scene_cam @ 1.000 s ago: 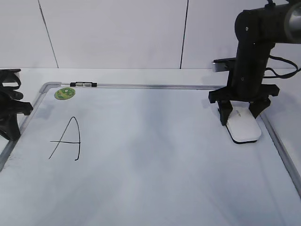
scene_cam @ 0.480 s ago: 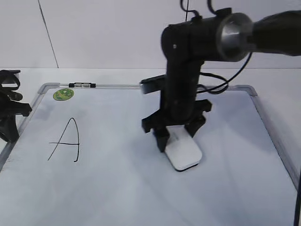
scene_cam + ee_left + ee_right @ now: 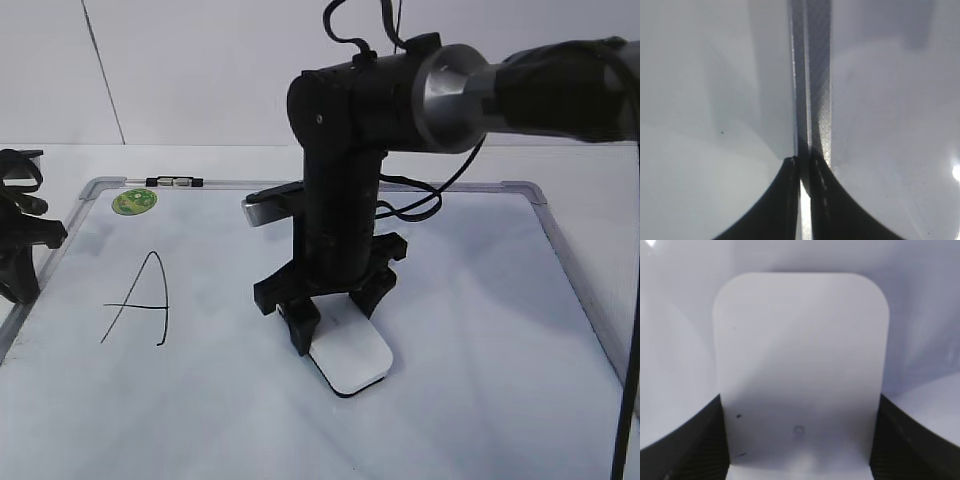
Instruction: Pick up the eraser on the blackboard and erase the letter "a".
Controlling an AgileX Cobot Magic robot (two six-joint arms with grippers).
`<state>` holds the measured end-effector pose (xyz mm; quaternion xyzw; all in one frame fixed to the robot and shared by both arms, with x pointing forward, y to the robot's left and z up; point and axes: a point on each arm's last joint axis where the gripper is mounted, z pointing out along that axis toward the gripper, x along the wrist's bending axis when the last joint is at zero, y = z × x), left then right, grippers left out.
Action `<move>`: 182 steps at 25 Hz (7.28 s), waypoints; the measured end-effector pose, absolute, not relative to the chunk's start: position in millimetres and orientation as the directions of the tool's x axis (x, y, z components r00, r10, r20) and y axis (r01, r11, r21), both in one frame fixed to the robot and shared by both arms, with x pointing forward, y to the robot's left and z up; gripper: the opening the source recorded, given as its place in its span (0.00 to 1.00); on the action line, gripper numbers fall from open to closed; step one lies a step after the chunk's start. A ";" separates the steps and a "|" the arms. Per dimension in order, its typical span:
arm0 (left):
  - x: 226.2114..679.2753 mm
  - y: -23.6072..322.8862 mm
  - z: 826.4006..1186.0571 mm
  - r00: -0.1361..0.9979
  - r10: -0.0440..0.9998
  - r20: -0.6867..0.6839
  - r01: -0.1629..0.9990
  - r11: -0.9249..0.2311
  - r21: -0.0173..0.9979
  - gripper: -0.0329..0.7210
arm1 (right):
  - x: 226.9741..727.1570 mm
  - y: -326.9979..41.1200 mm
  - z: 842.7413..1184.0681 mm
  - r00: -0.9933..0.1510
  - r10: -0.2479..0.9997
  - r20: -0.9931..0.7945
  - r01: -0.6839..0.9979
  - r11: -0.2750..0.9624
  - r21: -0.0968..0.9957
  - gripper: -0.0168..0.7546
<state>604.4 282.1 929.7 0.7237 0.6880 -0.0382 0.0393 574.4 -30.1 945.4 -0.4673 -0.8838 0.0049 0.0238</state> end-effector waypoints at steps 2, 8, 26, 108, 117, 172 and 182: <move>604.4 282.1 929.7 0.051 0.993 -0.109 0.999 -0.050 0.004 0.07 | 580.4 -37.7 945.4 -0.540 0.841 0.044 0.840 0.541 -0.031 0.72; 604.3 282.1 929.7 0.051 0.993 -0.109 0.999 -0.050 0.004 0.07 | 617.1 -94.3 945.3 -0.412 0.911 0.028 0.911 0.412 -0.030 0.72; 602.3 281.8 929.8 0.048 0.992 -0.113 0.999 -0.050 -0.018 0.07 | 644.6 -170.1 959.5 -0.237 0.971 0.037 0.971 0.238 -0.002 0.72; 601.7 281.5 929.8 0.044 0.992 -0.117 0.999 -0.047 -0.025 0.08 | 608.1 -270.2 979.5 -0.083 0.995 0.060 0.996 0.085 -0.038 0.80; 601.5 281.5 929.8 0.044 0.992 -0.117 0.999 -0.047 -0.027 0.08 | 620.5 -261.2 1005.4 -0.043 0.987 0.152 0.998 0.035 0.052 0.79; 420.5 290.3 1137.7 0.120 0.992 -0.031 0.885 -0.093 0.455 0.37 | 387.8 -279.8 1109.6 -0.071 0.991 0.111 0.918 0.021 0.397 0.79; 331.2 288.6 1145.5 0.138 0.989 -0.057 0.772 -0.071 0.632 0.36 | 334.0 -283.1 1106.3 -0.085 0.990 0.108 0.862 0.018 0.506 0.79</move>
